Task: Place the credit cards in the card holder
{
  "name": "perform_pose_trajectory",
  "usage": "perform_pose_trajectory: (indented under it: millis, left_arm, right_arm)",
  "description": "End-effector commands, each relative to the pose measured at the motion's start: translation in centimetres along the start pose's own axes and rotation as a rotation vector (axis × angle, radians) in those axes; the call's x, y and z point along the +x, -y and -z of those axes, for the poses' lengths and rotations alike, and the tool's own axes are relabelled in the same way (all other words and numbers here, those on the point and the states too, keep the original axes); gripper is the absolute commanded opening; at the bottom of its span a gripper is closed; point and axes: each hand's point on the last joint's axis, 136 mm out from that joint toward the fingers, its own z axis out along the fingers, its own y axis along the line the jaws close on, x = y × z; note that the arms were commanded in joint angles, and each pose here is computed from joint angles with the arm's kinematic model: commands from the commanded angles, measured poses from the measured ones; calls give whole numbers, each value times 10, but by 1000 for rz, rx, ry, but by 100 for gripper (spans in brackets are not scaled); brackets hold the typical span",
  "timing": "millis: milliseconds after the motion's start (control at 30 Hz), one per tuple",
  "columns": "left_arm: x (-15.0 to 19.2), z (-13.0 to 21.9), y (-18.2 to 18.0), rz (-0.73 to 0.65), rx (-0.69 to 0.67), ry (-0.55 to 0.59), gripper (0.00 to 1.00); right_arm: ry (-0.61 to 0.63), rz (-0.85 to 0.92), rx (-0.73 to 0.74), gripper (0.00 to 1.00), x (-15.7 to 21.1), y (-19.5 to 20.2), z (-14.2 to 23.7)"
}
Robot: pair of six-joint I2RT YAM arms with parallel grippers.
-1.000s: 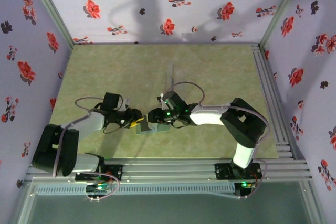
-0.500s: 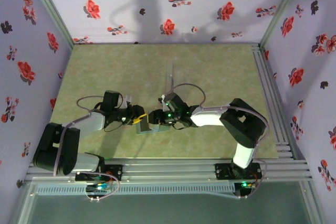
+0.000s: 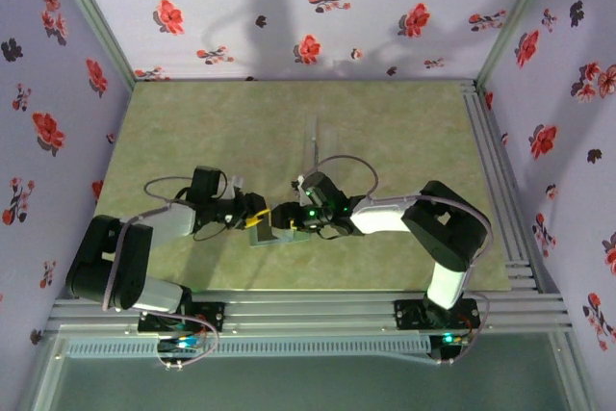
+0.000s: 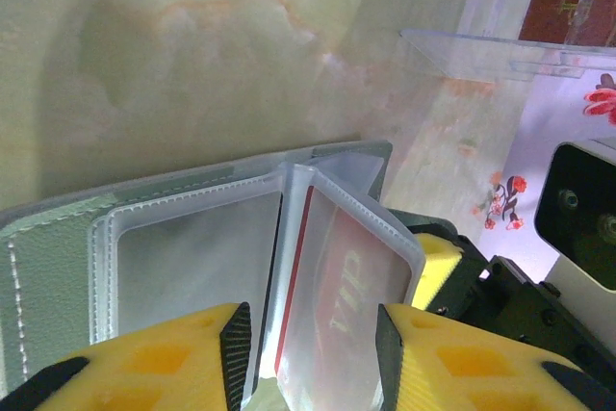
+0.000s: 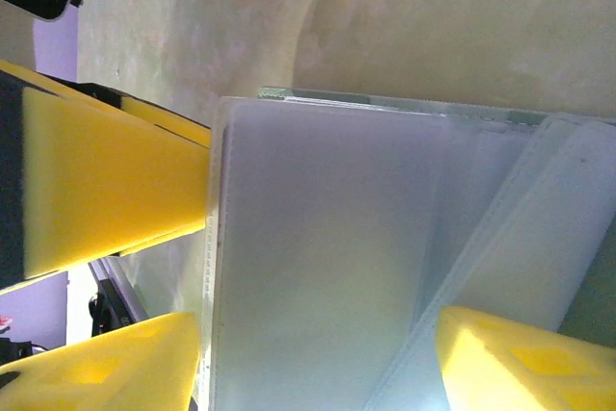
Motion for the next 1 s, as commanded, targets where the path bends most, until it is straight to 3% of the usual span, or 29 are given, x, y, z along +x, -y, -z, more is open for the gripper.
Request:
perform_pose_trajectory:
  millis: [0, 333, 967]
  left_arm:
    - [-5, 0, 7, -3, 25, -7, 42]
    - [-4, 0, 5, 5, 9, -12, 39]
    - [-4, -3, 0, 24, -5, -24, 37]
  right_arm:
    - [-6, 12, -15, 72, 4, -1, -2]
    - [41, 103, -100, 73, -1, -27, 15]
    - [29, 116, 156, 73, -1, 16, 11]
